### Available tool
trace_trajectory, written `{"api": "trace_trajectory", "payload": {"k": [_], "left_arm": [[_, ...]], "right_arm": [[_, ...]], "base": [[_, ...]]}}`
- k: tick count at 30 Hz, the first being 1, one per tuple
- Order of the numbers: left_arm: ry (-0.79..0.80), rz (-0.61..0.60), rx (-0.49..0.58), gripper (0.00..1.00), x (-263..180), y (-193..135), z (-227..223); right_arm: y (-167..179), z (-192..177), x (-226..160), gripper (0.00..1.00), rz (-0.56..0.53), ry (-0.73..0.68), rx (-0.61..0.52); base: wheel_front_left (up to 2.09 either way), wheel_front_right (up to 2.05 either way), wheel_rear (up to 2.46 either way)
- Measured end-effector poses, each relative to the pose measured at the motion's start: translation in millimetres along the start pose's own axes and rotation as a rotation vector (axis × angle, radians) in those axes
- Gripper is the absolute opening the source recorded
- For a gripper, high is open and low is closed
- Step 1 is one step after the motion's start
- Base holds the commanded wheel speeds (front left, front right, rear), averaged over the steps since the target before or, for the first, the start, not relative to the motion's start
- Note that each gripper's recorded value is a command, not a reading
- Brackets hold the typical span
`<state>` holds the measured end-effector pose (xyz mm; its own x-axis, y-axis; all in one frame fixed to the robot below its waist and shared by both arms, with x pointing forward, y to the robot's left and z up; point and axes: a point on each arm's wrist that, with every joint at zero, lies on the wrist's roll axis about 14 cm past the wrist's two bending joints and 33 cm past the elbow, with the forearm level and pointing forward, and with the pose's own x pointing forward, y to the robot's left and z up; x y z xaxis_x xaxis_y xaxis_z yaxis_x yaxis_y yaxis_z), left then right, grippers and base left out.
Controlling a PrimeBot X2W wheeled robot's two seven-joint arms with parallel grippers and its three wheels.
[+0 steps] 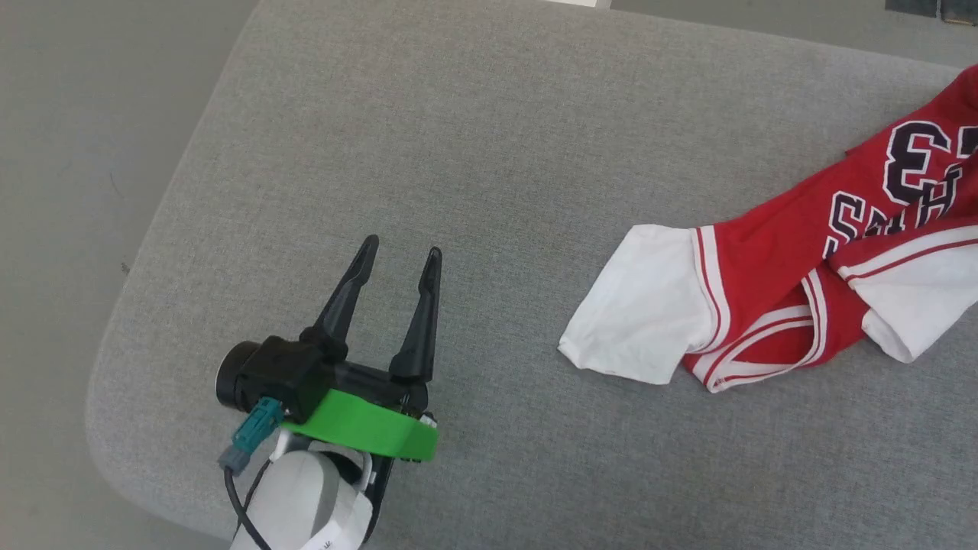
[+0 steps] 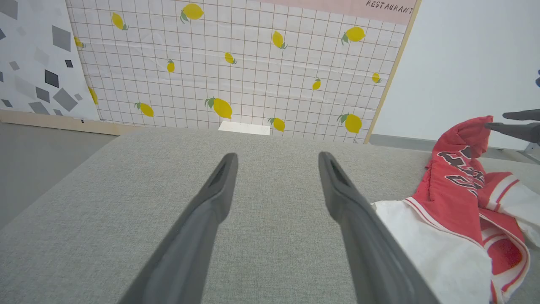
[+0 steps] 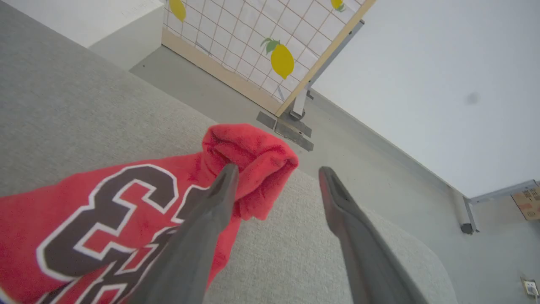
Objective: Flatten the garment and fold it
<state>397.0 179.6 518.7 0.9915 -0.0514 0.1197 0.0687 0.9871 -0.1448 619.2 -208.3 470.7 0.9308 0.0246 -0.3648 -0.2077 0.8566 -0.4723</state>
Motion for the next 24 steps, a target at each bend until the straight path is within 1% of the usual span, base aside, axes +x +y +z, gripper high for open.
{"api": "trace_trajectory", "payload": {"k": [4,7,12,14,16,20,24], "left_arm": [[-0.008,-0.009,-0.004,1.0,1.3,-2.8,2.2],[-0.02,-0.022,-0.008,1.0,0.9,-7.3,6.5],[-0.053,-0.047,-0.02,1.0,-2.6,-16.6,18.5],[-0.066,-0.057,-0.028,1.0,-5.7,-20.8,22.9],[-0.073,-0.068,-0.039,1.0,-8.5,-25.6,25.5],[-0.09,-0.102,-0.067,1.0,-11.0,-38.3,31.1],[-0.101,-0.13,-0.101,1.0,-10.2,-48.7,34.5]], "right_arm": [[3.4,-10.0,-4.7,1.0,0.008,0.011,0.073],[8.0,-3.8,-12.9,1.0,0.019,-0.025,0.148],[3.2,33.7,-35.7,1.0,0.02,-0.191,0.225],[-2.4,50.6,-50.7,1.0,0.014,-0.278,0.23],[-5.1,57.6,-64.9,1.0,0.012,-0.332,0.248],[-8.8,56.3,-98.0,1.0,0.001,-0.415,0.292],[-8.0,41.9,-131.9,1.0,-0.024,-0.473,0.35]], "base": [[0.0,0.0,0.0],[0.0,0.0,0.0],[0.0,0.0,0.0],[0.0,0.0,0.0],[0.0,0.0,0.0],[0.0,0.0,0.0],[0.0,0.0,0.0]]}}
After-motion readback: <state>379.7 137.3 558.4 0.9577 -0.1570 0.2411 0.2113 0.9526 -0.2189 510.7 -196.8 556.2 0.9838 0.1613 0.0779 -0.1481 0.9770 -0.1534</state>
